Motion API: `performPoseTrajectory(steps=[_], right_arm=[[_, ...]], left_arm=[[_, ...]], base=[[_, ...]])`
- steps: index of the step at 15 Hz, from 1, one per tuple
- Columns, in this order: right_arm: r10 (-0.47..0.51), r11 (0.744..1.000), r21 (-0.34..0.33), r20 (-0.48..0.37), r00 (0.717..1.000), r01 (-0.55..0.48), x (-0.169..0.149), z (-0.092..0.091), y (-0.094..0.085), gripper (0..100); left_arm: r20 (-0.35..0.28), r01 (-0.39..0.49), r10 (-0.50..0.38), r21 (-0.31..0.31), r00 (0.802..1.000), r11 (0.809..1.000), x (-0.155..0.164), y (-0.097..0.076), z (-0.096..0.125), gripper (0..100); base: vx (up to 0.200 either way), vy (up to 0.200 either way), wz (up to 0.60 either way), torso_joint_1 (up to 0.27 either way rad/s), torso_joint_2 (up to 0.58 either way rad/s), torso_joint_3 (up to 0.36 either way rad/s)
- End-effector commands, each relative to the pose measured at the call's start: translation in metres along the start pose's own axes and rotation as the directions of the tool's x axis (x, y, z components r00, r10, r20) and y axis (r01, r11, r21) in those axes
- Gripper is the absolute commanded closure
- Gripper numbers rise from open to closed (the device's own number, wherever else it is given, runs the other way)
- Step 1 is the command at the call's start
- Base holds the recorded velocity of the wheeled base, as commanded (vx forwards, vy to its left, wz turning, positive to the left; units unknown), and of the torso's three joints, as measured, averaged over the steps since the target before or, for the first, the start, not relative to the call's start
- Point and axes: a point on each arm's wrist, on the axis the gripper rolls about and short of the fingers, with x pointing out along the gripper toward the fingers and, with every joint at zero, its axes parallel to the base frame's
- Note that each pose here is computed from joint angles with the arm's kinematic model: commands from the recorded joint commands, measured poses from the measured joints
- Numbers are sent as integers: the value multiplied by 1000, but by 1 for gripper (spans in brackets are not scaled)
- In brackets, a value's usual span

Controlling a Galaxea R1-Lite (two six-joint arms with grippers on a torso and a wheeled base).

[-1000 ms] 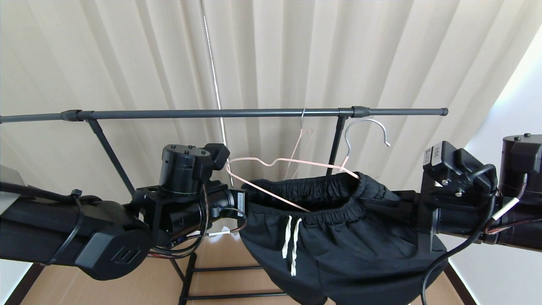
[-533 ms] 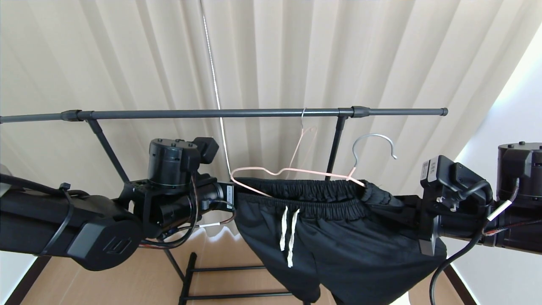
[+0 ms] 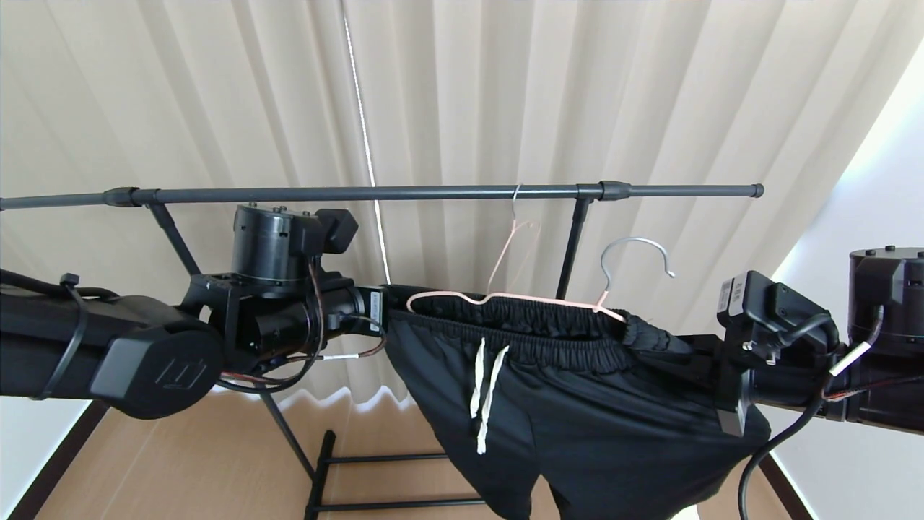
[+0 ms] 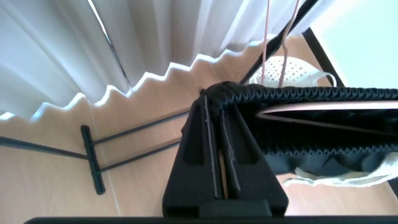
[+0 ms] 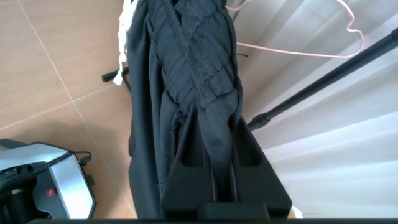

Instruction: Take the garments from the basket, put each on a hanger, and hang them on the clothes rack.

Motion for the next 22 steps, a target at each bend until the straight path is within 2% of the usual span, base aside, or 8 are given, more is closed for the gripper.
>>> performPoseTrajectory(steps=[1,5,7,14,19,20,21,22], right_arm=[[-3,1000,6,-13,1000,3,2,-3,-2,100],[-40,999,11,-76,996,40,11,-9,-3,100],[-38,999,14,-83,996,39,14,-11,-3,100],[-25,1000,15,-150,988,27,32,-20,1,100],[-13,1000,20,-151,988,16,45,-14,5,100],[-3,997,75,-135,991,13,46,-9,8,100],[-3,997,75,-135,991,13,46,-9,8,100],[-8,992,127,-98,995,20,48,-3,9,100]], left_arm=[[24,5,-5,4,1000,1000,-8,-3,18,100],[-32,62,-59,76,998,995,-24,-28,43,100],[-59,49,-43,101,997,994,-31,-38,54,100],[-63,55,-45,158,997,986,-48,-53,78,100],[-108,104,-85,190,991,976,-69,-67,73,100],[-125,123,-99,201,987,972,-72,-72,68,100],[-125,123,-99,201,987,972,-72,-72,68,100],[-152,143,-111,214,982,966,-72,-78,60,100]], base=[[0,0,0,0,0,0],[0,0,0,0,0,0],[0,0,0,0,0,0],[0,0,0,0,0,0],[0,0,0,0,0,0],[0,0,0,0,0,0],[0,0,0,0,0,0],[0,0,0,0,0,0]])
